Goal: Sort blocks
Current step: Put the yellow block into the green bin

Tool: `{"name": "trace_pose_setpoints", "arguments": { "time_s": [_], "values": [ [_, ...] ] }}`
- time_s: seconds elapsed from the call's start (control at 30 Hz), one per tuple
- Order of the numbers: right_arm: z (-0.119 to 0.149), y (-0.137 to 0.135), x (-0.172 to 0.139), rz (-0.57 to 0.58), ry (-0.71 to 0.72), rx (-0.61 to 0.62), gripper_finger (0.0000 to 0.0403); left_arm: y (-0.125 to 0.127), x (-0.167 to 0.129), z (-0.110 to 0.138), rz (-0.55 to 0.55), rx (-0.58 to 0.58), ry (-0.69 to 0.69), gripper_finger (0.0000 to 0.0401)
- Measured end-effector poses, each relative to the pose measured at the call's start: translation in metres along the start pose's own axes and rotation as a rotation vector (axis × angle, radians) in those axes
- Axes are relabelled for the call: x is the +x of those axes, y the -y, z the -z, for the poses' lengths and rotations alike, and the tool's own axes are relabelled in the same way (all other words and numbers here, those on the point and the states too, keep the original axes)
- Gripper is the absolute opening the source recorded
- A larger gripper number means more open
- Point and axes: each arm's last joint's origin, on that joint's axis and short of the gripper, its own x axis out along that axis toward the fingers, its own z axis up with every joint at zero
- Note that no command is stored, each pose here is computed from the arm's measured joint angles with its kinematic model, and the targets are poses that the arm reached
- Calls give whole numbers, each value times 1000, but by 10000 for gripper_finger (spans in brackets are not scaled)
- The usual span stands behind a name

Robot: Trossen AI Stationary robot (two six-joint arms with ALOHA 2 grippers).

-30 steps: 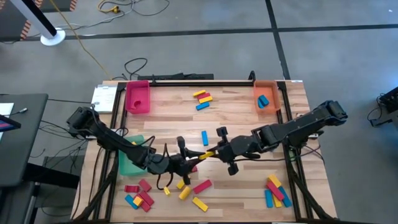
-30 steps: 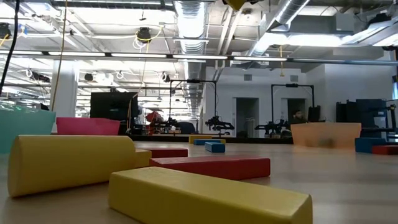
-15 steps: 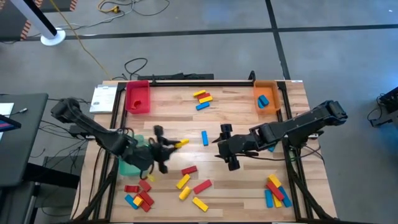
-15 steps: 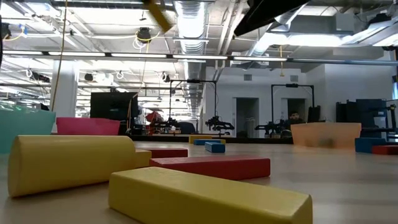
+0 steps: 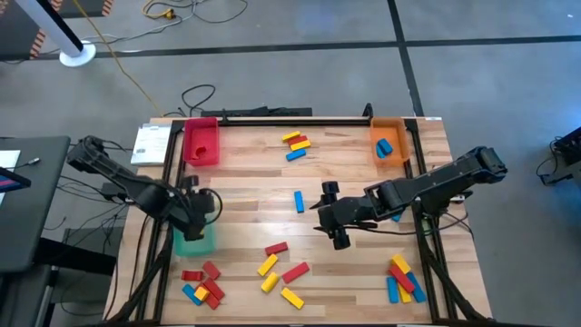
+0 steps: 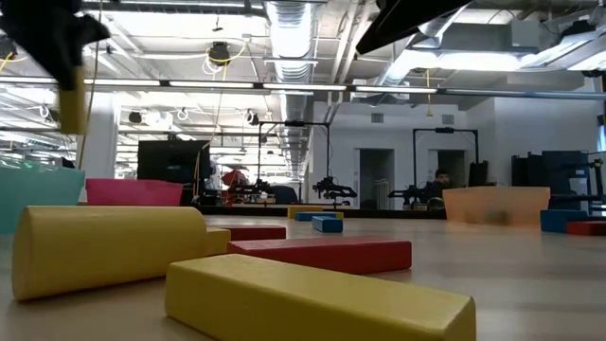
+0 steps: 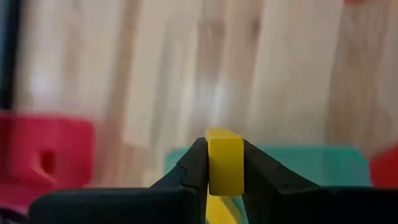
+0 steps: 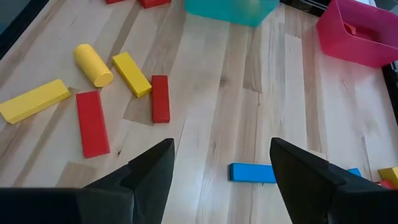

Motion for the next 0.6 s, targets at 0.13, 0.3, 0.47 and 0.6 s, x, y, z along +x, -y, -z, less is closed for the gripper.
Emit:
{"name": "trace_pose_setpoints", "arguments": {
  "time_s": [0.13,0.3,0.47,0.6],
  "values": [
    [0,0,0,1,1,1,275,4,5,4,37,-8,-140,56],
    [0,-2,0,-2,0,11,275,10,14,7,14,2,-305,56],
    [-1,-8,-2,-17,5,-1,275,17,23,5,21,10,-398,62],
    [-1,-12,-3,-27,9,-3,275,22,28,4,-3,22,-442,65]
  ]
}}
